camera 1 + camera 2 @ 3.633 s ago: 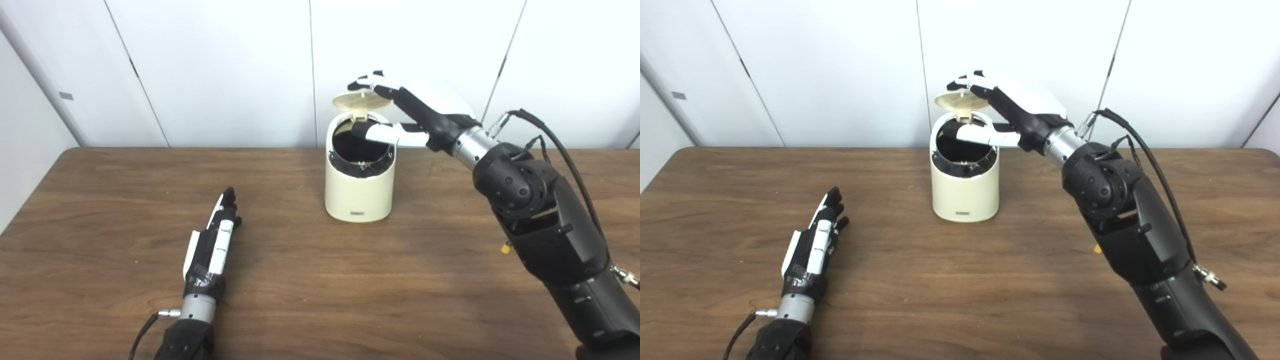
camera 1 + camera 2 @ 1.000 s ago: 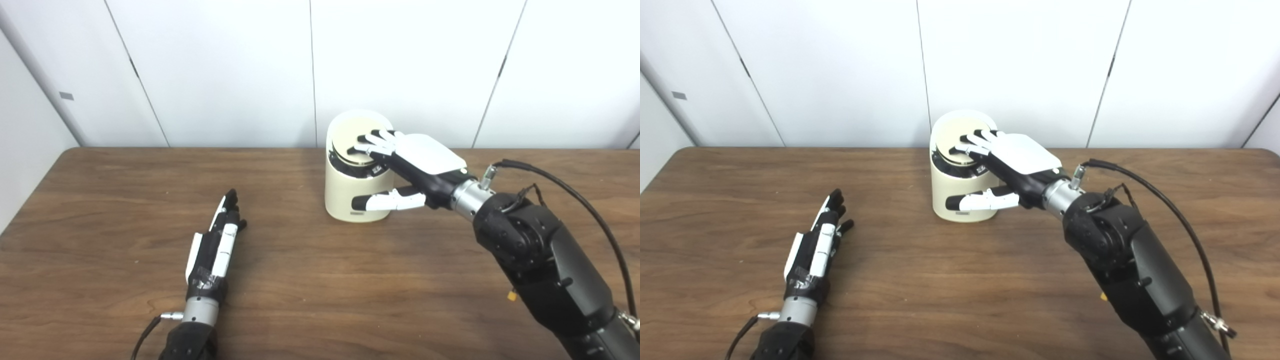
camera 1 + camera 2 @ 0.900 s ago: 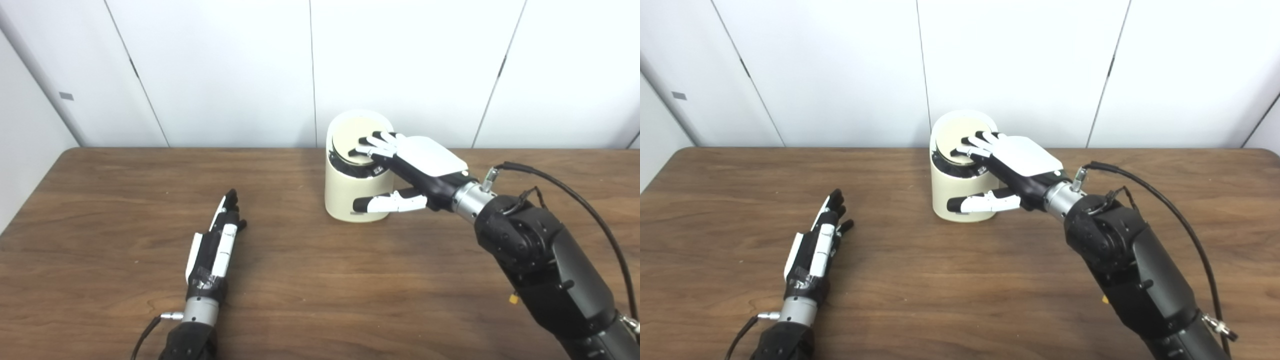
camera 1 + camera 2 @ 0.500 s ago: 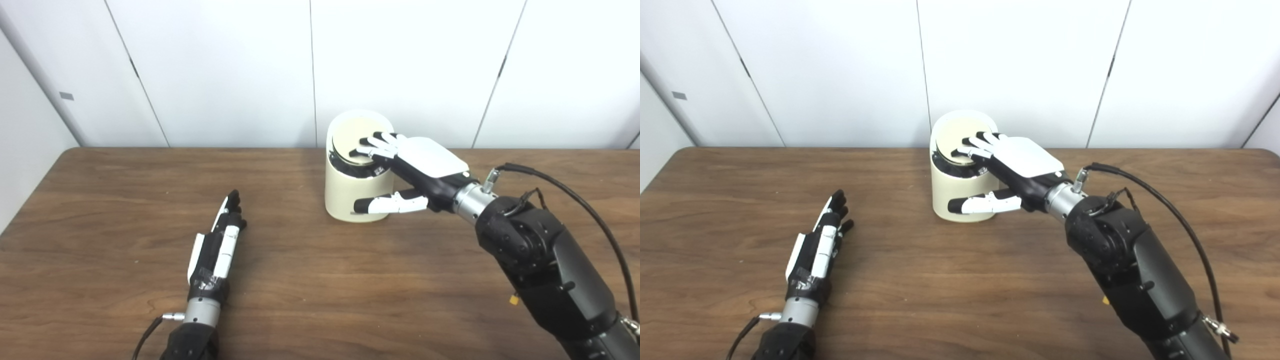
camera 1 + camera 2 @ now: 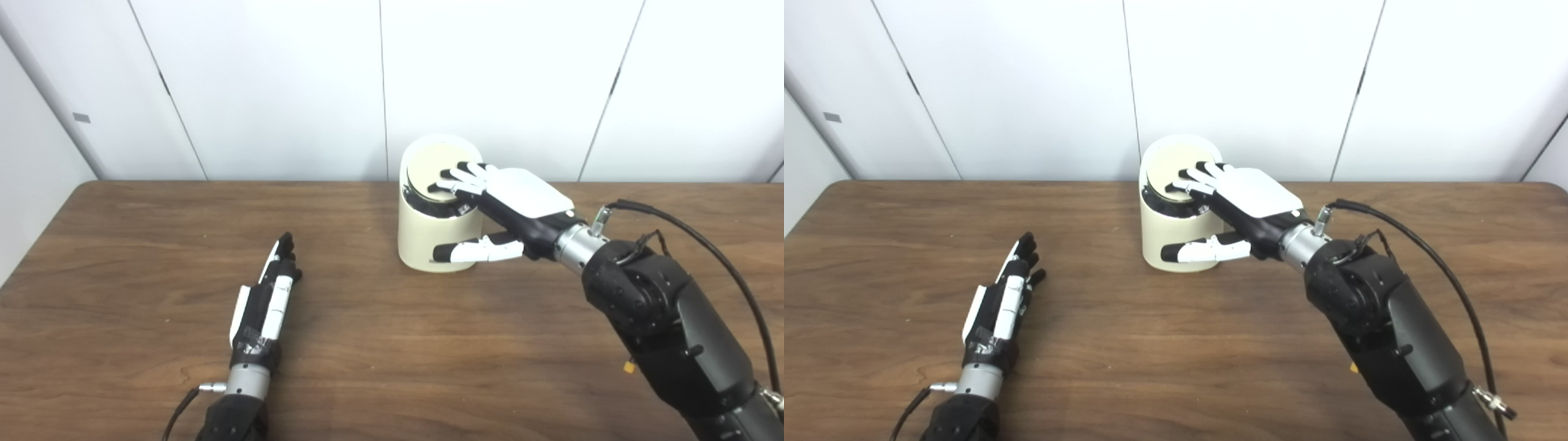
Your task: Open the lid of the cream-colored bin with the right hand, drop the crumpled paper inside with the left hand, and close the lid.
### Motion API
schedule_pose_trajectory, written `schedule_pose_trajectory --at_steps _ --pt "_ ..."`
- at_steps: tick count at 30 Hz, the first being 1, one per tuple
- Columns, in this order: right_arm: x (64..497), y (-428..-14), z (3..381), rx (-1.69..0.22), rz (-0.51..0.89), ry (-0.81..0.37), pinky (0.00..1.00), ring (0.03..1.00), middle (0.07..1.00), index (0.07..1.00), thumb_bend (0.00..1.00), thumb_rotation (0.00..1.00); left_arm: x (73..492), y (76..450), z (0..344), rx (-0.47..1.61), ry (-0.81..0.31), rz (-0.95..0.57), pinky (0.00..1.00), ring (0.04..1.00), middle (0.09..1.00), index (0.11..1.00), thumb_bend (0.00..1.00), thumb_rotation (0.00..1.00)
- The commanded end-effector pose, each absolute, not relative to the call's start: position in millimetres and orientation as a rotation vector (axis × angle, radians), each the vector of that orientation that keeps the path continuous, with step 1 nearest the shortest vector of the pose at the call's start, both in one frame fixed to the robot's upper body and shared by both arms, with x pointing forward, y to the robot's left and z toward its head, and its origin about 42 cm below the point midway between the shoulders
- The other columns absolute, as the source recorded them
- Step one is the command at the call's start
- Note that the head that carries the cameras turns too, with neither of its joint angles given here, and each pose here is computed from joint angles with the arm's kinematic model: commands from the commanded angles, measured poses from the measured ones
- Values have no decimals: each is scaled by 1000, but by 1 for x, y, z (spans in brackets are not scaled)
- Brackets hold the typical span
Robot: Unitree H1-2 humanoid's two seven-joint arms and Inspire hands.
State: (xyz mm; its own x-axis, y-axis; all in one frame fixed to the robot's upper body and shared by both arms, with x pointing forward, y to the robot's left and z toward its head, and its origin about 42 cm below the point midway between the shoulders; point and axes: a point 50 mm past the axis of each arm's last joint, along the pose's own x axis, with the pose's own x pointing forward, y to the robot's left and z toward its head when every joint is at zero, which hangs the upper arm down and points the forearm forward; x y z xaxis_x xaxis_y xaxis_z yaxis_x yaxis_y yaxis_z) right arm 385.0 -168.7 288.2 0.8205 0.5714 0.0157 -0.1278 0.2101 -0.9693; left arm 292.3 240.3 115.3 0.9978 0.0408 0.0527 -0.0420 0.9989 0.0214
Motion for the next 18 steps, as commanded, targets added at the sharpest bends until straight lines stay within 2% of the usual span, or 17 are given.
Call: schedule_pose_trajectory --at_steps 1,6,18 --pt "388 -166 303 -1289 493 -450 1000 1000 970 905 666 1000 288 241 109 38 -10 47 1000 1000 1000 1000 778 894" --pt "389 -166 302 -1298 507 -421 1000 1000 964 918 684 1000 288 241 110 42 -8 45 1000 1000 1000 1000 770 905" --pt "387 -167 300 -1304 560 -359 1000 1000 948 879 703 1000 286 242 115 45 -11 37 1000 1000 1000 1000 753 908"
